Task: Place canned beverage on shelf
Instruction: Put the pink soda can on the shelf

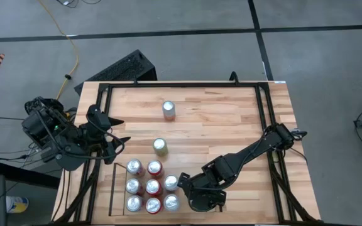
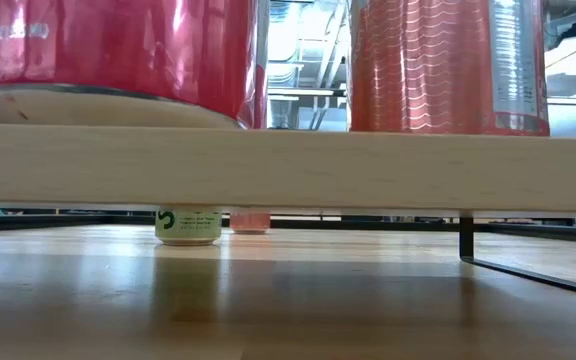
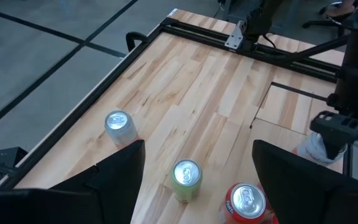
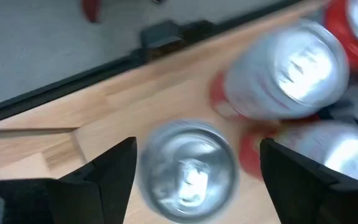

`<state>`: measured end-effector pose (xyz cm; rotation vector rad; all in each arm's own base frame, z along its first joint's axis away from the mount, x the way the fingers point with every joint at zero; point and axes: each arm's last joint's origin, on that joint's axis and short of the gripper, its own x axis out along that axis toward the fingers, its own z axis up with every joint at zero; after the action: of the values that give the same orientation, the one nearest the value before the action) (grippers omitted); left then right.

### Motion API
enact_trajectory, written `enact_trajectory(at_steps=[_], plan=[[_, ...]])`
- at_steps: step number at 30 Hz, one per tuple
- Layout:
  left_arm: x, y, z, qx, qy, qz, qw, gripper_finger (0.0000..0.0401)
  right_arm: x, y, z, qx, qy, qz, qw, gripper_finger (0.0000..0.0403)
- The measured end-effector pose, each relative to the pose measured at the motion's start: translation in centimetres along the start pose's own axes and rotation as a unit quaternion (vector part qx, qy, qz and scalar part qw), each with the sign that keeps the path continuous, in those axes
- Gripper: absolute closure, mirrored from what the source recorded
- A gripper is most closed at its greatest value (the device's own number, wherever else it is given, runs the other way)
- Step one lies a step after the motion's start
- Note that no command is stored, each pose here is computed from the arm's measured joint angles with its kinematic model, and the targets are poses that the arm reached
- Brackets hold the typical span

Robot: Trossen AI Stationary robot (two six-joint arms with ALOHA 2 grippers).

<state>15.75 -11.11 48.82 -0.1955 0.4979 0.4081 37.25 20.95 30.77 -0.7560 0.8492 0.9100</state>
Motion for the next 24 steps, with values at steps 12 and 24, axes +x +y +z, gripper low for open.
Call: enact_trajectory(at_steps=[12, 24], plan=[[0.0, 0.0, 0.0, 0.000, 0.002, -0.002, 1.000, 0.0120, -8.0, -2.4, 1.2, 0.466, -0.091, -0.078, 0.877, 0.0090], [0.0, -0.1, -0.2, 0.033, 0.031, -0.026, 0.999, 0.0120, -6.6, -1.7, 0.2, 0.741, -0.017, -0.064, 0.668, 0.0091]])
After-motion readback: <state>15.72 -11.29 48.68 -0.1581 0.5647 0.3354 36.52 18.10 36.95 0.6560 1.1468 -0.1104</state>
